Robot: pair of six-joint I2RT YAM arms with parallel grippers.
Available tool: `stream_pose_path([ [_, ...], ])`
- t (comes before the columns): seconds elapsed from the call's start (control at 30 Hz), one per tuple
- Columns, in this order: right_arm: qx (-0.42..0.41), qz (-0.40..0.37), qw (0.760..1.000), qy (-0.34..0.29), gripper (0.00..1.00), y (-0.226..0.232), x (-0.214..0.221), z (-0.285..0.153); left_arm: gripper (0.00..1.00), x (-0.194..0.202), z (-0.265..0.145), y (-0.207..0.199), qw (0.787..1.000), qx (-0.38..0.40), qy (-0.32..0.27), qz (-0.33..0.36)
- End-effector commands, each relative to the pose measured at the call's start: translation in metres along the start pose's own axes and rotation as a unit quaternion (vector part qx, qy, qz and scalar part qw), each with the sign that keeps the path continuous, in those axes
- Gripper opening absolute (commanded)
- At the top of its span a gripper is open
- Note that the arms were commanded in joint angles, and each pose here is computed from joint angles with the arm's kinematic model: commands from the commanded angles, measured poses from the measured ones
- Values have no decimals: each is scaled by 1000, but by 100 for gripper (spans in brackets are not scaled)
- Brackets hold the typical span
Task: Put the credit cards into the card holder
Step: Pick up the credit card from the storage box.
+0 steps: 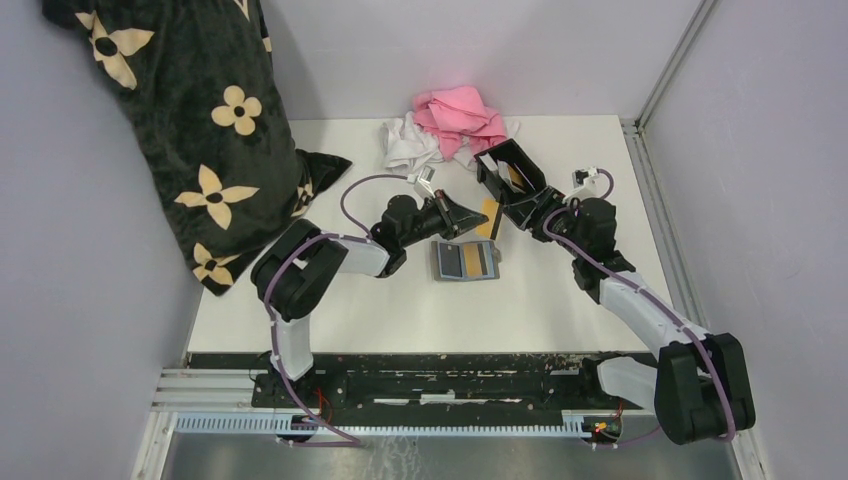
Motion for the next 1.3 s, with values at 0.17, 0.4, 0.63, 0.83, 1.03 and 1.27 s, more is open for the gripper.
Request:
stream_pose_path([
  [0.17, -48, 24, 999, -1, 60, 9, 3, 5, 3, -6, 4, -15, 998, 50, -16, -32],
  [0.4, -51, 30, 998, 7, 58, 8, 10, 6, 3, -5, 5, -17, 997, 65, -16, -49],
  [0.63, -62, 37, 997, 21, 51, 10, 17, 10, 3, -2, 8, -19, 996, 71, -10, -53],
  [0.83, -67, 36, 996, 39, 38, 13, 26, 14, 3, 0, 9, -22, 995, 77, -8, -58],
  [1.03, -69, 37, 996, 41, 22, 13, 28, 13, 3, 2, 8, -21, 995, 79, -5, -66],
  [1.27, -76, 31, 995, 51, 1, 20, 27, 8, 25, 3, -4, 5, 996, 35, -10, -85],
])
Point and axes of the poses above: each gripper's point midway between its finger pads, its own z axis out along the fingers, its own y axis along the line the jaws close on, x = y × z, the point moved 4 cm from there along -z, back along the fingers
